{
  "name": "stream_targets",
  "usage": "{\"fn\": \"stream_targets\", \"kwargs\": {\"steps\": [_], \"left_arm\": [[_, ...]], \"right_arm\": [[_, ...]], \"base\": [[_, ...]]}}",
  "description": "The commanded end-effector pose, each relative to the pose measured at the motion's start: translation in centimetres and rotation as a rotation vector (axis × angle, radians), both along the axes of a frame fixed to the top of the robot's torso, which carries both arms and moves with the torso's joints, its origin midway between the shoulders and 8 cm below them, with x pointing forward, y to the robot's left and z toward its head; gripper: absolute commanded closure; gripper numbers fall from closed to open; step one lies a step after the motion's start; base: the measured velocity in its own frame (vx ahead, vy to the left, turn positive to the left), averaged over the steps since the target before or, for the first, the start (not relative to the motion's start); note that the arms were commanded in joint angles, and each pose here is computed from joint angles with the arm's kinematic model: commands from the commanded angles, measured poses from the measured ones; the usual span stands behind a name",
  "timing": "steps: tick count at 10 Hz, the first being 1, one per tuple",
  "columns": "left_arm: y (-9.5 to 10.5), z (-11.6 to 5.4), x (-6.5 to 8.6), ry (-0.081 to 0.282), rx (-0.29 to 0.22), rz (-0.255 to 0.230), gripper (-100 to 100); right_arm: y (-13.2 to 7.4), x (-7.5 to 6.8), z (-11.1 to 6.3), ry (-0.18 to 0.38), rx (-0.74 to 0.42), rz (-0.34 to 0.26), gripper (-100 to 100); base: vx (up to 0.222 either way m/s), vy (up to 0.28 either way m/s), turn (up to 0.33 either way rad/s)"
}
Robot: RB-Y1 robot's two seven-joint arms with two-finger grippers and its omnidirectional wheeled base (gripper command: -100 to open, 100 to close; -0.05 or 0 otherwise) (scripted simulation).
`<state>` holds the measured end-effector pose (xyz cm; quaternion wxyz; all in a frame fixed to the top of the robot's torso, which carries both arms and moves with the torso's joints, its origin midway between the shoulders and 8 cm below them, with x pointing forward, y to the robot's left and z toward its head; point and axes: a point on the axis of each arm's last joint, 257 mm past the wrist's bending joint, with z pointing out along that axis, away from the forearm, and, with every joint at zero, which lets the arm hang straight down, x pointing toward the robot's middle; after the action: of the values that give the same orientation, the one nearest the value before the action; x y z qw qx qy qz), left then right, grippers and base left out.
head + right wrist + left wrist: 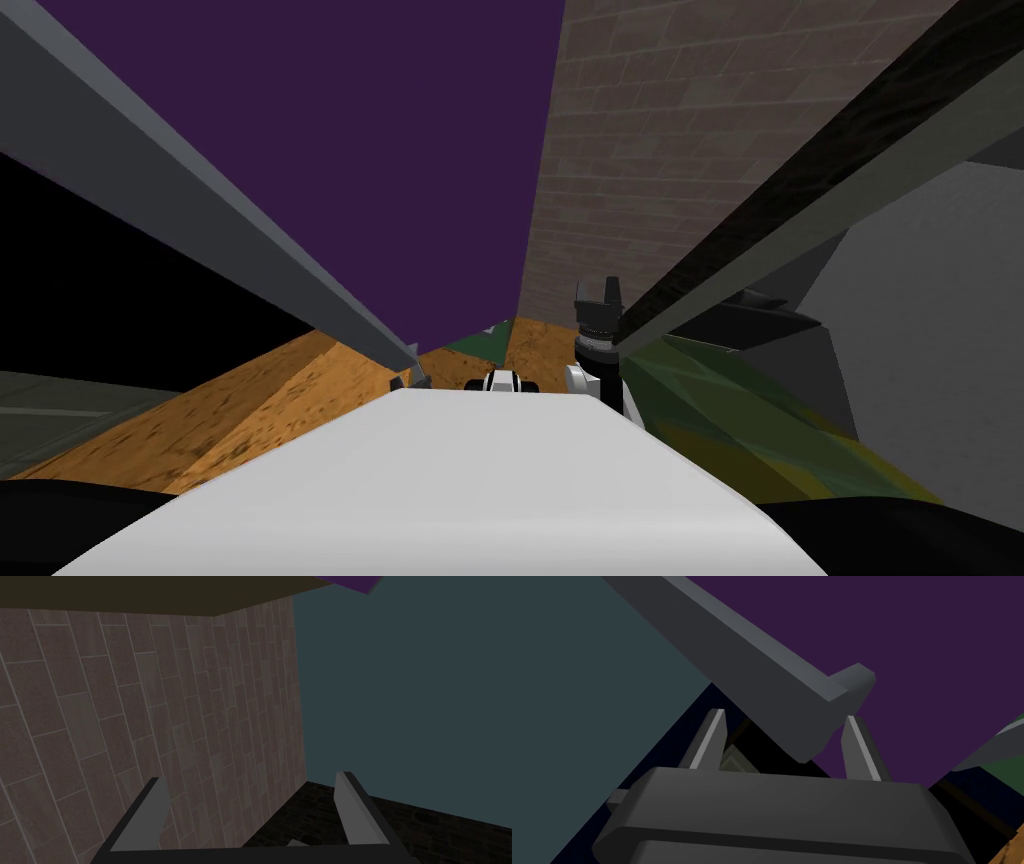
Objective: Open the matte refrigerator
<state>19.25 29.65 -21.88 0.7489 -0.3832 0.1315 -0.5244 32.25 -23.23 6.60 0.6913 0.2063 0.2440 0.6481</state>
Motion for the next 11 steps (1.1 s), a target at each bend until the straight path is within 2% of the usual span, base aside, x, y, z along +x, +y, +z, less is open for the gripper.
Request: {"fn": "stream_targets", "kwargs": {"steps": [1, 4, 6, 7, 10, 11], "left_arm": [[1.5, 0.2, -0.4, -0.008, 0.004, 0.048, 100], [3.7, 0.5, -1.1, -0.020, 0.008, 0.120, 100], [3.7, 0.5, -1.1, -0.020, 0.008, 0.120, 100], [5.1, 0.8, -1.7, -0.029, 0.011, 0.168, 100], [7.1, 1.2, -2.5, -0.044, 0.015, 0.240, 100], [7.1, 0.8, -2.4, -0.009, 0.003, 0.232, -100]], "right_arm": [[0.0, 0.0, 0.0, 0.000, 0.000, 0.000, 0], [0.0, 0.0, 0.0, 0.000, 0.000, 0.000, 0], [0.0, 0.0, 0.0, 0.000, 0.000, 0.000, 0], [0.0, 0.0, 0.0, 0.000, 0.000, 0.000, 0], [0.0, 0.0, 0.0, 0.000, 0.000, 0.000, 0], [0.0, 0.0, 0.0, 0.000, 0.000, 0.000, 0]], "base": [[0.010, -0.255, 0.166], [-0.019, -0.225, 0.137], [-0.004, -0.134, 0.048], [0.003, -0.199, 0.146], [-0.015, -0.295, 0.208], [-0.024, -0.132, 0.019]]}}
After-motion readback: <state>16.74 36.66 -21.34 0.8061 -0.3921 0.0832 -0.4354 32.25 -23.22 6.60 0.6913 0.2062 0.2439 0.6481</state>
